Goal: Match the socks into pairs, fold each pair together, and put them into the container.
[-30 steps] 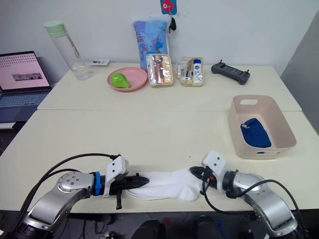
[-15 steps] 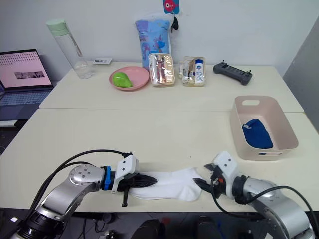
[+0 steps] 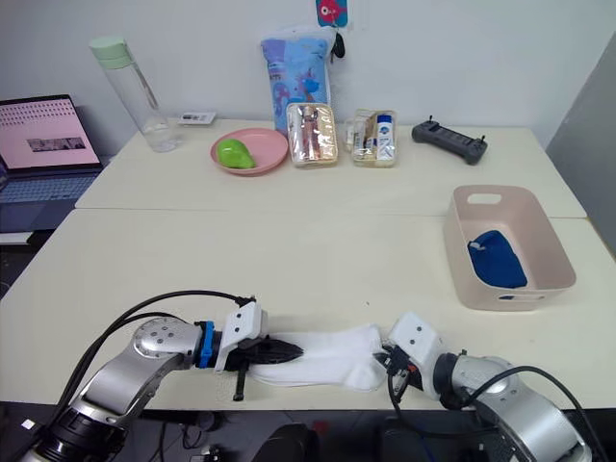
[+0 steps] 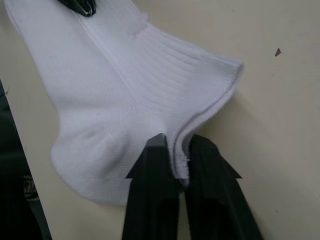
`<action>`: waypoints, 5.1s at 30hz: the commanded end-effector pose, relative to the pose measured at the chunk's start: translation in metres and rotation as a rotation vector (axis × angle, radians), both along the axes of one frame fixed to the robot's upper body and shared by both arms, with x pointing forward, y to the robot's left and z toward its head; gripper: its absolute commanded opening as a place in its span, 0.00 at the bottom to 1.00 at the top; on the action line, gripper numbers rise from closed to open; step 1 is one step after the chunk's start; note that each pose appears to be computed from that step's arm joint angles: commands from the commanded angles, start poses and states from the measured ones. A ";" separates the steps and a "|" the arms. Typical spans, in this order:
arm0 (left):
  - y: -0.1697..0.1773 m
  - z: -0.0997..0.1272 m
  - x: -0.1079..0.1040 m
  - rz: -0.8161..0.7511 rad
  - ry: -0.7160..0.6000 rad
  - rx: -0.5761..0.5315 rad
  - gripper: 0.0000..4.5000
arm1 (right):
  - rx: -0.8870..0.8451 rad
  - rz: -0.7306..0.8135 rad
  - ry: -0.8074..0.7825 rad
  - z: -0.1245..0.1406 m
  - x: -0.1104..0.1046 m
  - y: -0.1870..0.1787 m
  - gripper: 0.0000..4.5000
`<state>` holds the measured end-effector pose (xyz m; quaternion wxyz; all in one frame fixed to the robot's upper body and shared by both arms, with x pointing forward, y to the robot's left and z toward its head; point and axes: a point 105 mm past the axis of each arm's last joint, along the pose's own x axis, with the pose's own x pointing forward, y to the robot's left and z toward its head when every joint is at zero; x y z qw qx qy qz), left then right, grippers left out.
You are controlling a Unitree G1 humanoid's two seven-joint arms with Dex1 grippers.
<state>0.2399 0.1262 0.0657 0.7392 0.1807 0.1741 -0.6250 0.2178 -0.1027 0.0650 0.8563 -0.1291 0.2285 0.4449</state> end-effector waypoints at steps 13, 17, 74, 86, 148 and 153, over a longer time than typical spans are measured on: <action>-0.050 0.003 0.029 -0.094 -0.083 -0.060 0.00 | 0.000 0.094 0.000 0.056 0.011 -0.041 0.01; -0.049 -0.008 0.023 -0.145 -0.090 -0.010 0.00 | 0.068 0.203 0.066 0.068 -0.001 -0.017 0.01; 0.006 -0.004 0.019 -0.127 -0.111 0.112 0.00 | 0.213 0.180 -0.089 0.050 0.065 0.074 0.01; -0.005 0.024 0.035 -0.071 -0.125 0.041 0.00 | 0.097 0.469 0.005 0.034 0.027 0.070 0.01; 0.019 0.018 0.028 -0.086 -0.207 0.153 0.00 | 0.440 -0.108 0.667 0.019 0.043 0.088 0.86; 0.020 0.021 0.029 -0.061 -0.206 0.137 0.00 | 0.455 -0.071 0.651 0.024 0.033 0.091 0.47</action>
